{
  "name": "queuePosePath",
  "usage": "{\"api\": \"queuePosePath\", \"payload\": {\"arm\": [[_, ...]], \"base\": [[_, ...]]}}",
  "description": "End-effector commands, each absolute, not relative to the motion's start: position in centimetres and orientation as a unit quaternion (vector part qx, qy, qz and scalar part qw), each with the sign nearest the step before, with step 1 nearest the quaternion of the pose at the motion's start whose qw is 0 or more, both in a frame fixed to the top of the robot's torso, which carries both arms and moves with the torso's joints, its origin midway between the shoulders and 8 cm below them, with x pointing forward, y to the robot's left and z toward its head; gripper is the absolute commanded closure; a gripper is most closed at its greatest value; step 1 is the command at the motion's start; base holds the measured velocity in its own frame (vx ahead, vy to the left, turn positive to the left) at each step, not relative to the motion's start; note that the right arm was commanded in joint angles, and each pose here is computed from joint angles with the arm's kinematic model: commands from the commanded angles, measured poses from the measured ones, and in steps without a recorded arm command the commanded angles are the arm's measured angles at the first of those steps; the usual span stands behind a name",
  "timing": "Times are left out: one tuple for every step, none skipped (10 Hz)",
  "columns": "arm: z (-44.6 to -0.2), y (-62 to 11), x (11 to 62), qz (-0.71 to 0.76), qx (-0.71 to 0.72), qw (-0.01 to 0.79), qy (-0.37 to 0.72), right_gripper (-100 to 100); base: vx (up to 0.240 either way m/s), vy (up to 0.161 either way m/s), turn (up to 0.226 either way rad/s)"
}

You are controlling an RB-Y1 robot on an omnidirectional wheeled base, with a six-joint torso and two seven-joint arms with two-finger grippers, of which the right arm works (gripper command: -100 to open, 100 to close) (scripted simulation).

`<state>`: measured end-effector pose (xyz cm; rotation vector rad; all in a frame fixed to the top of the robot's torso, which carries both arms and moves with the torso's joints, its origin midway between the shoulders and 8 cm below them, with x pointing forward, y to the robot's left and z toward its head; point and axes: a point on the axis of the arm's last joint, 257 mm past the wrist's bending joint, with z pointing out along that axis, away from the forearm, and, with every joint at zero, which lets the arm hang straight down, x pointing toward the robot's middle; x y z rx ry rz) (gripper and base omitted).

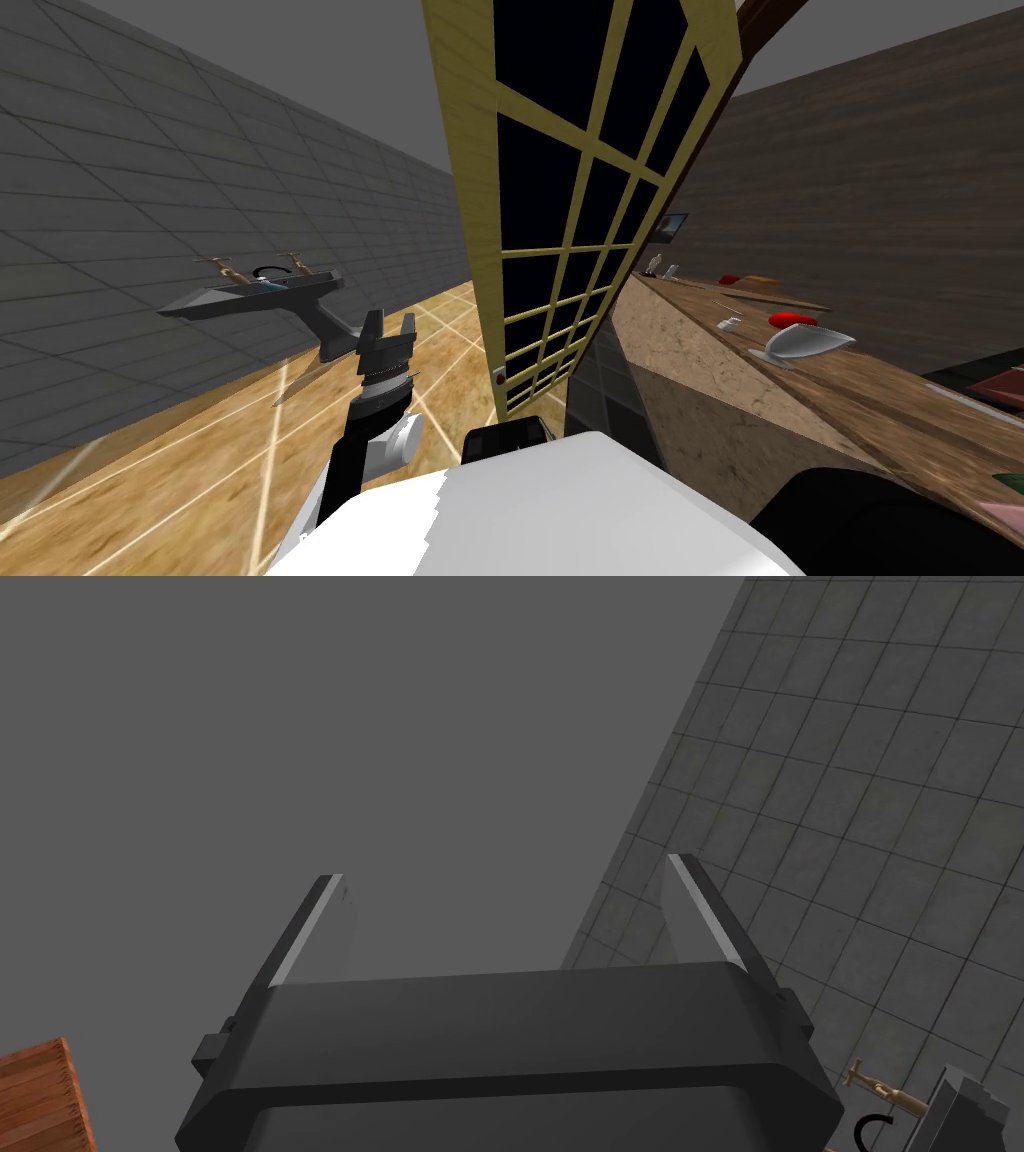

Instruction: Push the door open

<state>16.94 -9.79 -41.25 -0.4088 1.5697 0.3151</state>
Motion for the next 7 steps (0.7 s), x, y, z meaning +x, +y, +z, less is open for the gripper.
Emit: {"api": "queuePosePath", "payload": {"arm": [[-41.2, -9.0, 15.7, 0.145, -0.186, 0.677, 0.697, -100], [-41.2, -8.4, 15.1, 0.148, -0.187, 0.677, 0.696, -100], [-41.2, -8.4, 15.1, 0.148, -0.187, 0.677, 0.696, -100], [-41.2, -8.4, 15.1, 0.148, -0.187, 0.677, 0.696, -100], [-41.2, -8.4, 15.1, 0.148, -0.187, 0.677, 0.696, -100], [-41.2, -8.4, 15.1, 0.148, -0.187, 0.677, 0.696, -100], [-41.2, -7.8, 14.5, 0.152, -0.187, 0.677, 0.695, -100]], "base": [[0.067, 0.016, -0.186], [0.056, 0.023, -0.164], [0.053, 0.002, -0.091], [0.027, -0.005, -0.006], [0.006, -0.005, 0.009], [0.0, 0.0, 0.0], [0.024, -0.006, -0.142]]}}
